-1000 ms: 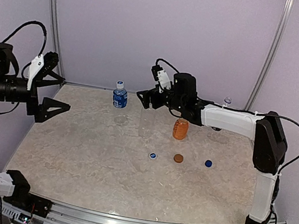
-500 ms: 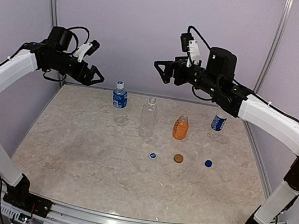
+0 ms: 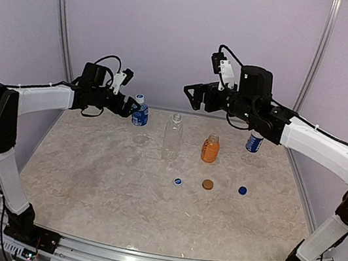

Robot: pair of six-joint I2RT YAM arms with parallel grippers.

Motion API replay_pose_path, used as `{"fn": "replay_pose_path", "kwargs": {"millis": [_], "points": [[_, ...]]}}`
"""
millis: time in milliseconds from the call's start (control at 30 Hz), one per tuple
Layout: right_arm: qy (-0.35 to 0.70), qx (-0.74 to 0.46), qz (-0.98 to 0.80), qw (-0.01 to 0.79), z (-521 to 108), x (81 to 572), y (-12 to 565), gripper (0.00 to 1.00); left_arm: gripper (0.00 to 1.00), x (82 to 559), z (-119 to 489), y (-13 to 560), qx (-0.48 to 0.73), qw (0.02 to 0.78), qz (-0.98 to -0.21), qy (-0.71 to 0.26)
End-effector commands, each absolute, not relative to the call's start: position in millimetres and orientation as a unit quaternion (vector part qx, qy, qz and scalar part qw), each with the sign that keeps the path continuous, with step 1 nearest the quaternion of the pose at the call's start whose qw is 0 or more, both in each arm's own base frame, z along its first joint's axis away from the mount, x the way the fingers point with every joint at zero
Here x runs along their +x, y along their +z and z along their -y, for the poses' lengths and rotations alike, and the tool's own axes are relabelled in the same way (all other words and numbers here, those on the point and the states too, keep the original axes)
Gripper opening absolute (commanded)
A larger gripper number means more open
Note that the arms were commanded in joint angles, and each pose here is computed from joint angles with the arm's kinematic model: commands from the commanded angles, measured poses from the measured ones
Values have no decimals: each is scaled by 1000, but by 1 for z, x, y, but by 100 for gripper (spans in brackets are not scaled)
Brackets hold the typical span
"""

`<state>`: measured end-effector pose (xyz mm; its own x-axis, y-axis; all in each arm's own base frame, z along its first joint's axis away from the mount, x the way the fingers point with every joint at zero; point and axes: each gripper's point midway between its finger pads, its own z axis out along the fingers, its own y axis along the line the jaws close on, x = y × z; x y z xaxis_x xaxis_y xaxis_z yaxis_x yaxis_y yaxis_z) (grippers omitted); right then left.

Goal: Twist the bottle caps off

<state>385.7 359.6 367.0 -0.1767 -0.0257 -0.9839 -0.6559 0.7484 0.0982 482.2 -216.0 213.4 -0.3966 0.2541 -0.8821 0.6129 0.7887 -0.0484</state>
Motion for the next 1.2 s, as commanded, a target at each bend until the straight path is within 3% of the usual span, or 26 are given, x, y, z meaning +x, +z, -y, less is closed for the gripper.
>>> {"fn": "replay_pose_path", "kwargs": {"millis": [0, 167, 400, 800, 1033, 1167], "points": [[239, -213, -740, 592, -349, 381, 364, 99, 99, 501, 225, 231, 280, 554, -761, -187], [221, -215, -750, 585, -353, 377, 361, 99, 99, 512, 215, 225, 270, 560, -748, -232], [185, -221, -766, 575, -353, 381, 358, 99, 99, 492, 248, 204, 356, 570, -701, -239], [160, -234, -778, 560, -345, 378, 351, 99, 99, 529, 237, 211, 316, 570, -717, -248], [146, -234, -780, 561, -339, 377, 351, 99, 85, 521, 256, 206, 351, 552, -709, -263], [142, -235, -782, 559, -337, 376, 350, 99, 68, 524, 254, 203, 352, 546, -714, -263]]}}
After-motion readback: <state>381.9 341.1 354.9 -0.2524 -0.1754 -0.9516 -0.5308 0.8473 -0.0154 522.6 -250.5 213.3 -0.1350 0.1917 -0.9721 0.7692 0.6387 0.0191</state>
